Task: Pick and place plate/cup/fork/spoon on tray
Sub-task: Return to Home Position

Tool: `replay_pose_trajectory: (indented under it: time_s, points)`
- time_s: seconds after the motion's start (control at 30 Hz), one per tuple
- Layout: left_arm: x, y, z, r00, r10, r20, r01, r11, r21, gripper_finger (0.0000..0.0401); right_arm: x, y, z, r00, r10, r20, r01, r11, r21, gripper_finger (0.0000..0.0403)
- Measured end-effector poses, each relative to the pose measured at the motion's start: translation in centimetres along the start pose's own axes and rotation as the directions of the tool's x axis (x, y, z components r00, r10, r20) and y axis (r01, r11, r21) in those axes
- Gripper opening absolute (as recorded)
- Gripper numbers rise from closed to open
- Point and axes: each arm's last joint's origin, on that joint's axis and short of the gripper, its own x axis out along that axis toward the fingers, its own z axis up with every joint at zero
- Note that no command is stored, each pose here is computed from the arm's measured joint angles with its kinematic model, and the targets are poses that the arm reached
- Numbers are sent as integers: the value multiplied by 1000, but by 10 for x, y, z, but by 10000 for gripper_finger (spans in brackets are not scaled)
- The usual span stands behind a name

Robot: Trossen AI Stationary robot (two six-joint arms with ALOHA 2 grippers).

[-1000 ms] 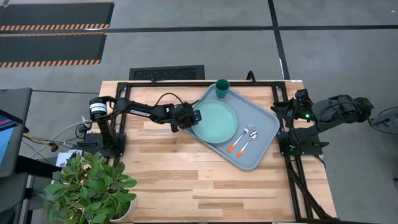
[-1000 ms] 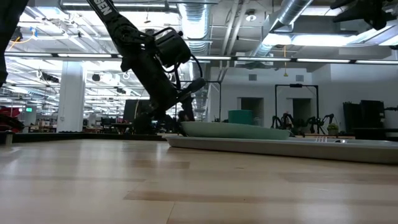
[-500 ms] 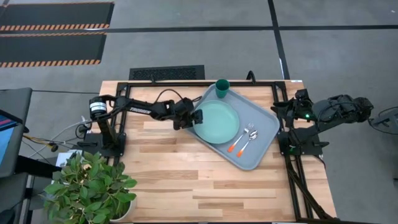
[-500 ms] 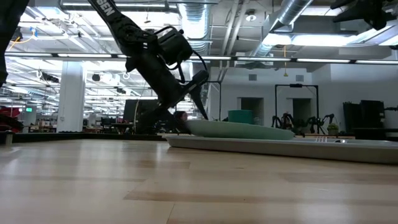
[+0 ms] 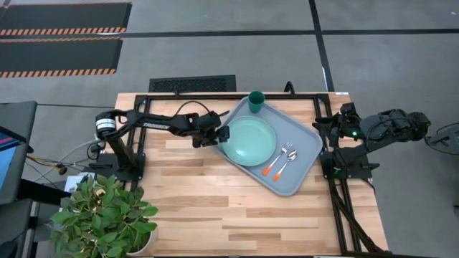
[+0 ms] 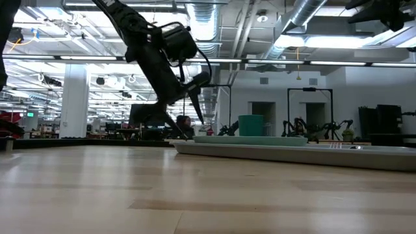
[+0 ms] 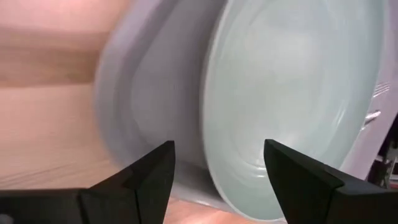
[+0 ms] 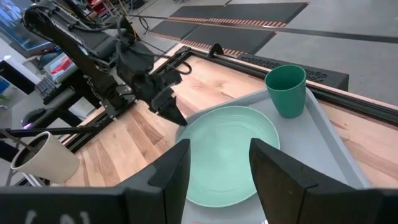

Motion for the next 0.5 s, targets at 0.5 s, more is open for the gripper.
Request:
replay_pose_trajectory:
  time_s: [0.5]
  points:
    - [-150,-55,-13,764,-626,155,492,721,488,231,0,-2,2,995,-67,68,73,992,-99,188]
